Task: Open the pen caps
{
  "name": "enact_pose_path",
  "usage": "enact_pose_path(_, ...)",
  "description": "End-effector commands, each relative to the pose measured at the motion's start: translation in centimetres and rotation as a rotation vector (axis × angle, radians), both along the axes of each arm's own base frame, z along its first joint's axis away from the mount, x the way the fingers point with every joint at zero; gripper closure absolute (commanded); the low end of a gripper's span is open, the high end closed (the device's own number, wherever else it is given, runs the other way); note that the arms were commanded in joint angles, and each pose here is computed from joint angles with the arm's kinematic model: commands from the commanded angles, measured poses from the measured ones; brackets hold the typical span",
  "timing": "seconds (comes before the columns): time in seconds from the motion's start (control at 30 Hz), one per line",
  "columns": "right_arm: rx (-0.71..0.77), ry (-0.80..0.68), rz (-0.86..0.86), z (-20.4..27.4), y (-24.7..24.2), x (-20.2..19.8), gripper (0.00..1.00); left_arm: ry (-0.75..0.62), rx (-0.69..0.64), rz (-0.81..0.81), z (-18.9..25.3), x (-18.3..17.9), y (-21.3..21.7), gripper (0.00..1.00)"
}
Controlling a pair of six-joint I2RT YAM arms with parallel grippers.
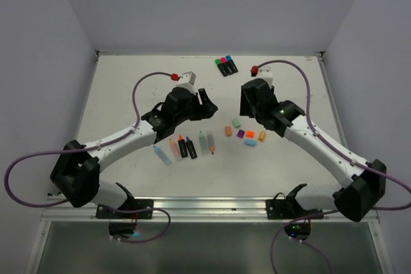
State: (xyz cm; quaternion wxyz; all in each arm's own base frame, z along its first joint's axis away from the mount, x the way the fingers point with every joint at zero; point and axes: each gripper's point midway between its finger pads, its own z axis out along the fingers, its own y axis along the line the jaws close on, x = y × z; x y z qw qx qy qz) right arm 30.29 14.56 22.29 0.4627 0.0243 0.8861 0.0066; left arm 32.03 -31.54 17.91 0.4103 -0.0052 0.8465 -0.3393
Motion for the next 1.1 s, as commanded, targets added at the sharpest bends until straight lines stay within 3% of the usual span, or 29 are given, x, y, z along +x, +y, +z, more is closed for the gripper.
enact_pose_path(0.0, 0.042, -0.068, 0.124, 1.9, 4.1, 5.7, 0.42, -0.046, 0.086, 0.088, 0.8, -0.2, 4.2, 0.35)
enact_pose_path(0.17, -0.05, -0.171, 0.177, 2.7, 7.2, 13.9, 0.4, -0.062, 0.12, 0.125, 1.3, -0.9, 6.5, 0.33)
enact_pose_path(0.27, -0.158, -0.162, 0.193, -0.3, 8.1, 18.0, 0.39, -0.048, 0.118, 0.113, 0.6, -1.3, 6.6, 0.32)
enact_pose_path(0.3, -0.15, -0.194, 0.192, 1.1, 8.6, 19.5, 0.38, -0.038, 0.12, 0.108, 0.1, -1.4, 6.7, 0.32)
enact_pose_path(0.43, -0.204, -0.156, 0.208, -3.0, 8.8, 24.4, 0.37, -0.031, 0.106, 0.091, -0.4, -1.7, 6.6, 0.32)
enact_pose_path(0.5, -0.238, -0.191, 0.227, -2.9, 8.3, 26.5, 0.36, -0.032, 0.105, 0.095, -0.5, -1.7, 6.7, 0.32)
enact_pose_path(0.73, -0.296, -0.234, 0.325, -5.8, 8.0, 31.0, 0.22, -0.036, 0.056, 0.106, -0.8, -2.4, 7.1, 0.32)
enact_pose_path(1.07, -0.194, -0.178, 0.505, -10.4, 11.4, 33.3, 0.23, -0.021, -0.021, 0.046, -0.8, -2.8, 5.6, 0.32)
